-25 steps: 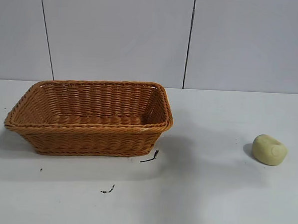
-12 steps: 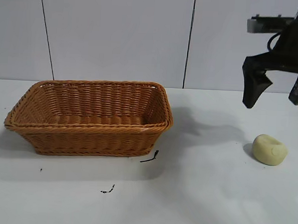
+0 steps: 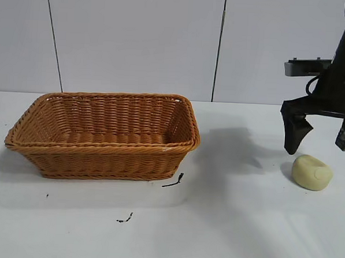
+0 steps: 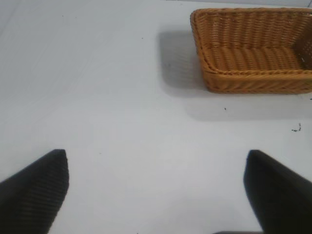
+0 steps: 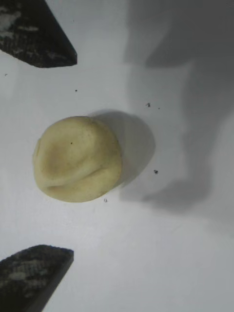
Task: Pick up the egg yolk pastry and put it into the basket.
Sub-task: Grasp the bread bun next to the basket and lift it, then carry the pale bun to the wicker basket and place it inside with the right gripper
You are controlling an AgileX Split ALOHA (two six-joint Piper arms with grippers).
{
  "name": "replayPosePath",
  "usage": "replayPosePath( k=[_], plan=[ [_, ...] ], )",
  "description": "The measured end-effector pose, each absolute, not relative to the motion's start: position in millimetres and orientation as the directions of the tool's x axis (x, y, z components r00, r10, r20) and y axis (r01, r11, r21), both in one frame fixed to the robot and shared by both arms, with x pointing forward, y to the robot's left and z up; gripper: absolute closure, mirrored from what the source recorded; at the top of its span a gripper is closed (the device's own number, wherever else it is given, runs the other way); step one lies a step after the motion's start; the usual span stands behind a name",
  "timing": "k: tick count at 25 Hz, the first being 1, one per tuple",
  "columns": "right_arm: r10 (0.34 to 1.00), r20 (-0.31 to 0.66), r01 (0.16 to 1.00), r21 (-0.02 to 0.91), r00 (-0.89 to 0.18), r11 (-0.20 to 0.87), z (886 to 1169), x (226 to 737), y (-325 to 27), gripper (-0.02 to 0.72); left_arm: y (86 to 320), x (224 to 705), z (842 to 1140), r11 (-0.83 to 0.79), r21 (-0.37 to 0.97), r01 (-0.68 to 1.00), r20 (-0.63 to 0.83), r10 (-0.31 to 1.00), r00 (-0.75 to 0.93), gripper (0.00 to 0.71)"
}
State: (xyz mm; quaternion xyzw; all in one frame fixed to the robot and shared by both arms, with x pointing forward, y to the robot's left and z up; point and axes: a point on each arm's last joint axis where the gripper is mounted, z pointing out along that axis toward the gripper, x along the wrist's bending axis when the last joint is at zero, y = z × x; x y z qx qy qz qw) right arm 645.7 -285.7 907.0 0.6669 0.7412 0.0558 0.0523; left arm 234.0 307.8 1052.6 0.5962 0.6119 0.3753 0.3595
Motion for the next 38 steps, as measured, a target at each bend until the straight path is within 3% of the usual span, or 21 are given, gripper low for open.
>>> replayPosePath(
  k=[19, 22, 25, 28, 31, 38],
  plan=[
    [0.995, 0.017, 0.987, 0.130, -0.095, 0.092, 890, 647, -284, 0.046, 308, 234, 1053, 0.007, 0.888, 0.460, 0.007, 1.000, -0.031, 0.014],
    [0.995, 0.020, 0.991, 0.098, -0.095, 0.093, 889, 645, -284, 0.148, 308, 234, 1053, 0.007, 0.888, 0.460, 0.007, 1.000, -0.031, 0.014],
    [0.995, 0.021, 0.993, 0.078, -0.096, 0.094, 889, 643, -284, 0.354, 308, 234, 1053, 0.007, 0.888, 0.460, 0.007, 1.000, -0.031, 0.014],
    [0.995, 0.022, 0.993, 0.076, -0.095, 0.093, 889, 643, -284, 0.510, 308, 234, 1053, 0.007, 0.888, 0.460, 0.007, 1.000, -0.031, 0.014],
    [0.995, 0.021, 0.993, 0.077, -0.095, 0.093, 889, 643, -284, 0.551, 308, 234, 1053, 0.007, 0.888, 0.460, 0.007, 1.000, -0.031, 0.014],
    [0.995, 0.019, 0.989, 0.119, -0.096, 0.093, 908, 643, -284, 0.559, 308, 234, 1053, 0.007, 0.888, 0.460, 0.007, 1.000, -0.031, 0.014]
  ],
)
